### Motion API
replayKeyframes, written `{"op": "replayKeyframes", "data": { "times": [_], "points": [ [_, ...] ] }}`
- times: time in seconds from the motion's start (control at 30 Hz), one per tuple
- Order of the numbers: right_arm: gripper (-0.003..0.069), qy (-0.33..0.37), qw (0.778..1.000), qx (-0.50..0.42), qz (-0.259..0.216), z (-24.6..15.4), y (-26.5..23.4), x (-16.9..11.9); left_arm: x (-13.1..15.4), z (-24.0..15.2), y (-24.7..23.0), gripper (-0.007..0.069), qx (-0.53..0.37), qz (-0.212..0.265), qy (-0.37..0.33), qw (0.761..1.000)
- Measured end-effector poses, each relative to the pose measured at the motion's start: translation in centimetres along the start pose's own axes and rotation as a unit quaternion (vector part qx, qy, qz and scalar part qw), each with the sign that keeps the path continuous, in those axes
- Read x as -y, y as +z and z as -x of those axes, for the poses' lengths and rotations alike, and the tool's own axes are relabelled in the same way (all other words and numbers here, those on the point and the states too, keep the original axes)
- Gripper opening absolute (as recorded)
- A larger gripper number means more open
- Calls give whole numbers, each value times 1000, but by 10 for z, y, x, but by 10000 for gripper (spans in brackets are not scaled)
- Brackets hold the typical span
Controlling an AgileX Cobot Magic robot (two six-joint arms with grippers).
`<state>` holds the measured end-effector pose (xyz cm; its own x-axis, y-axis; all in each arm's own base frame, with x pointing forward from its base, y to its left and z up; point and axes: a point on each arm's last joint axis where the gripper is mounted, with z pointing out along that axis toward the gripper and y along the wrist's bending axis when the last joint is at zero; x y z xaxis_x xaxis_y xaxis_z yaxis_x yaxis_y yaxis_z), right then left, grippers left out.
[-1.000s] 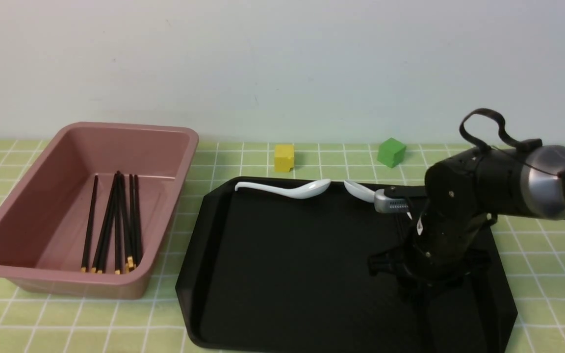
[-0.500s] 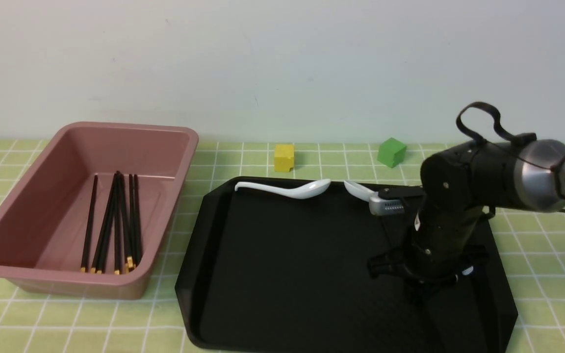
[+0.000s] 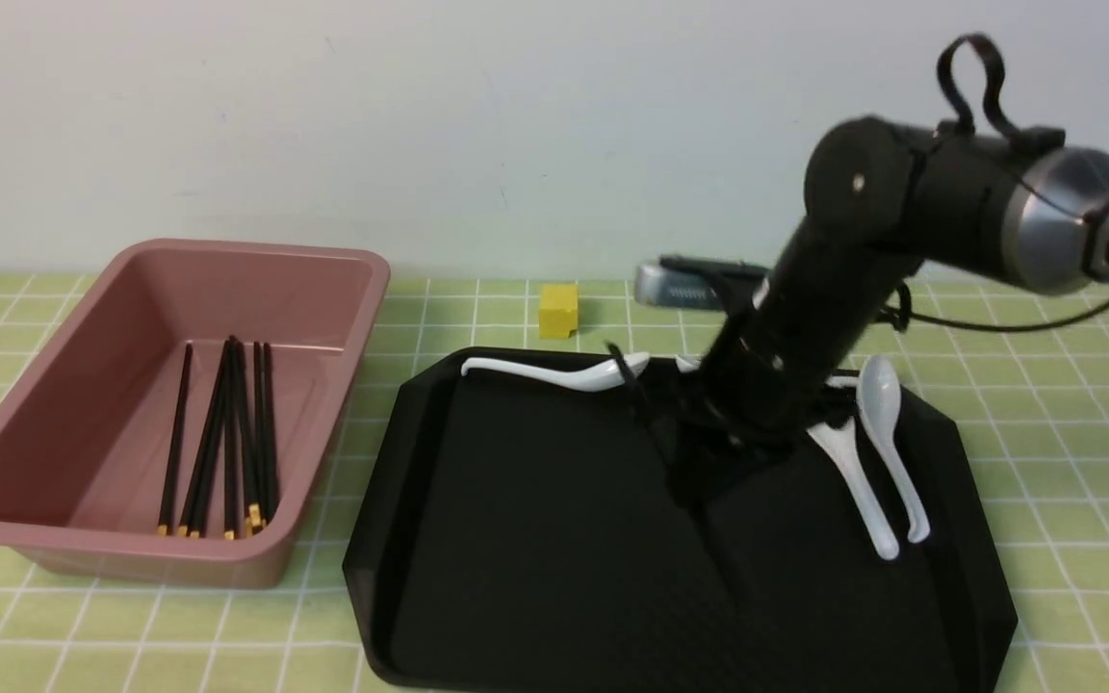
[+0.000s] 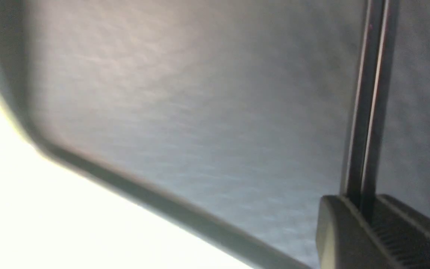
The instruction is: On green tablecloth take chopsticks from black tray and put them in box.
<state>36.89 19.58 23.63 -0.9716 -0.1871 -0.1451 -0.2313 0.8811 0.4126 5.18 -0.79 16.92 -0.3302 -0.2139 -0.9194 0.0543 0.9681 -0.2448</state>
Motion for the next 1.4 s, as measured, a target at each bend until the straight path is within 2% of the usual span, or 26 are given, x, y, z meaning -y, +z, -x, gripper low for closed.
{"op": "replayKeyframes", "data": {
  "times": [0.03, 0.07, 0.1, 0.13, 0.23, 0.37, 0.4, 0.47, 0.63, 0.73, 0.83, 0.93, 1.03, 1.13, 1.27, 1.33, 1.37, 1.4],
  "points": [
    [104, -15, 999, 22, 40, 6, -6, -12, 0, 0, 0, 238, 0, 0, 0, 1000],
    [104, -20, 998, 29, 45, 7, -7, -14, 0, 0, 0, 238, 0, 0, 0, 1000],
    [104, -32, 994, 61, 86, 14, -11, -26, 0, 0, 0, 238, 0, 0, 0, 1000],
    [104, -41, 990, 84, 106, 18, -12, -34, 0, 0, 0, 238, 0, 0, 0, 1000],
    [104, -90, 963, 175, 185, 36, -13, -72, 0, 0, 0, 238, 0, 0, 0, 1000],
    [104, -149, 934, 226, 235, 46, -3, -111, 0, 0, 0, 238, 0, 0, 0, 1000],
    [104, -153, 931, 230, 238, 47, -1, -113, 0, 0, 0, 238, 0, 0, 0, 1000],
    [104, -186, 910, 265, 259, 50, 15, -143, 0, 0, 0, 238, 0, 0, 0, 1000],
    [132, -206, 893, 318, 245, 51, 52, -171, 0, 0, 0, 238, 0, 0, 0, 1000],
    [208, -210, 889, 344, 216, 51, 75, -177, 0, 0, 0, 238, 0, 0, 0, 1000],
    [300, -214, 890, 353, 193, 52, 93, -174, 0, 0, 0, 238, 0, 0, 0, 1000],
    [356, -217, 894, 345, 188, 52, 104, -171, 0, 0, 0, 238, 0, 0, 0, 1000],
    [365, -239, 895, 321, 195, 51, 104, -166, 0, 0, 0, 238, 0, 0, 0, 1000],
    [339, -259, 895, 303, 199, 51, 99, -162, 0, 0, 0, 238, 0, 0, 0, 1000],
    [164, -279, 905, 256, 195, 52, 65, -147, 0, 0, 0, 238, 0, 0, 0, 1000],
    [95, -290, 909, 239, 180, 52, 46, -138, 0, 0, 0, 238, 0, 0, 0, 1000],
    [24, -306, 911, 221, 166, 50, 23, -130, 0, 0, 0, 238, 0, 0, 0, 1000],
    [1, -309, 912, 218, 157, 50, 13, -127, 0, 0, 0, 238, 0, 0, 0, 1000]
  ]
}}
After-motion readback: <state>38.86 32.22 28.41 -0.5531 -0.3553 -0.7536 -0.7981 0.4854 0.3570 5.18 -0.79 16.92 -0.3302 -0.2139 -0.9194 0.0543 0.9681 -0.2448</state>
